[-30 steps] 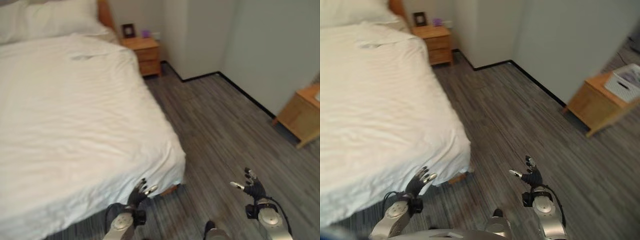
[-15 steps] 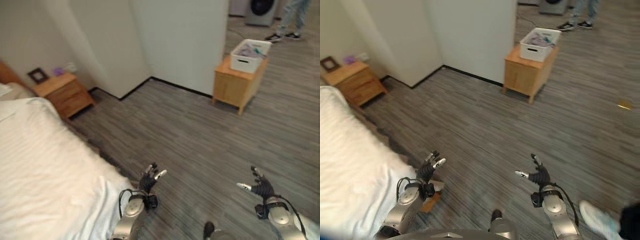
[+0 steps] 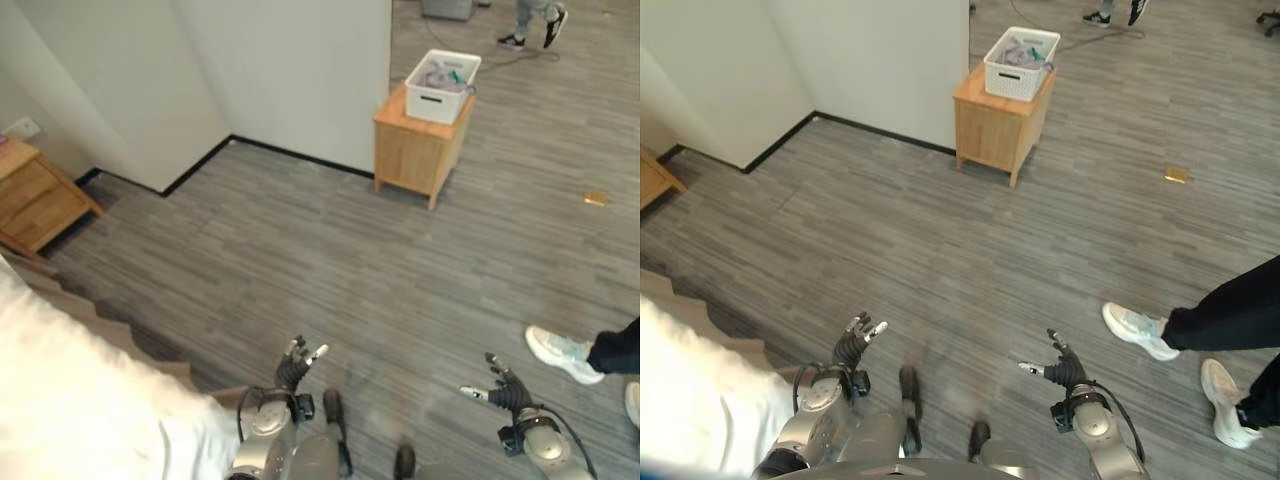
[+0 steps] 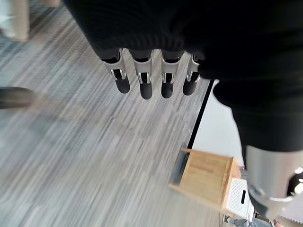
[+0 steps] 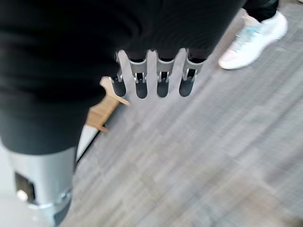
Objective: Making the bed.
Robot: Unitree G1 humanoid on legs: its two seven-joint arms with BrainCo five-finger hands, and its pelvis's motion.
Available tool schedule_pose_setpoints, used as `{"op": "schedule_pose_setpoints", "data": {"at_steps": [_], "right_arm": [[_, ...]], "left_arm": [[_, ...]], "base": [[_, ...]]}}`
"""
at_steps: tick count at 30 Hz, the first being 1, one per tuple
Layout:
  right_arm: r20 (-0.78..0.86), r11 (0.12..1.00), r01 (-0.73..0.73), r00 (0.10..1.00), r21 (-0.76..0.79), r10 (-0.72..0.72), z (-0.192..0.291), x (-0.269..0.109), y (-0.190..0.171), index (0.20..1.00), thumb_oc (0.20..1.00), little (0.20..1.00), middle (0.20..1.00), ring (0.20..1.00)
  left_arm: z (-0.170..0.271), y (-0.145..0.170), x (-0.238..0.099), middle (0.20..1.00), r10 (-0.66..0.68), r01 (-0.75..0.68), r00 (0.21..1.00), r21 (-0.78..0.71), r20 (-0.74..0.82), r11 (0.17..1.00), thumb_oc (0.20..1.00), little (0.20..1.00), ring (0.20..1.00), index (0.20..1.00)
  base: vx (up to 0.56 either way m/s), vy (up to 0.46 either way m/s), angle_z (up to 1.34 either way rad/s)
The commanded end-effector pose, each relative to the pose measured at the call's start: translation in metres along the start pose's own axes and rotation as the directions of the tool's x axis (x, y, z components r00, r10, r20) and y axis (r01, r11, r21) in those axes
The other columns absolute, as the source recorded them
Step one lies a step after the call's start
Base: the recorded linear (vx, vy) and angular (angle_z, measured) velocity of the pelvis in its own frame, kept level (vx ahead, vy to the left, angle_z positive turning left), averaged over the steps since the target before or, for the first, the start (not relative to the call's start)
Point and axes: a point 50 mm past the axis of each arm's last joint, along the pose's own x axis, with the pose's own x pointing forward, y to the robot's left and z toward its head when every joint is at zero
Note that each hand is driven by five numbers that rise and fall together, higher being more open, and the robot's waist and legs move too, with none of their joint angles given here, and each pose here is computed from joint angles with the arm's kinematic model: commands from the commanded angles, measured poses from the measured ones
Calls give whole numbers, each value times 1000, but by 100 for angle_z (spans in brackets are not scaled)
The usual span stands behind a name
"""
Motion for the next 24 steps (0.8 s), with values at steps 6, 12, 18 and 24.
{"op": "schedule_pose_setpoints", "data": {"at_steps": [6, 12, 18, 24], "right_arm": [[117, 998, 50, 992, 35, -54, 29, 9, 2, 1000, 1000, 1000, 1000, 1000], [183, 995, 46, 981, 85, -61, 48, 12, 6, 1000, 1000, 1000, 1000, 1000], [226, 993, 83, 969, 79, -99, 61, 15, 3, 1000, 1000, 1000, 1000, 1000], [218, 996, 86, 972, 32, -91, 58, 17, -1, 1000, 1000, 1000, 1000, 1000]], "left_arm": [[49, -2, 5, 1000, -31, 19, 980, 61, 198, 998, 1000, 1000, 1000, 1000], [64, 2, 6, 1000, -6, -5, 966, 39, 259, 999, 1000, 1000, 1000, 1000], [78, 2, 1, 1000, 7, -5, 945, -5, 327, 1000, 1000, 1000, 1000, 1000], [62, 19, -6, 1000, 31, -29, 961, -10, 276, 1000, 1000, 1000, 1000, 1000]], "base": [[211, 106, -12], [219, -24, 62], [258, -150, 116], [190, -228, 219]]}}
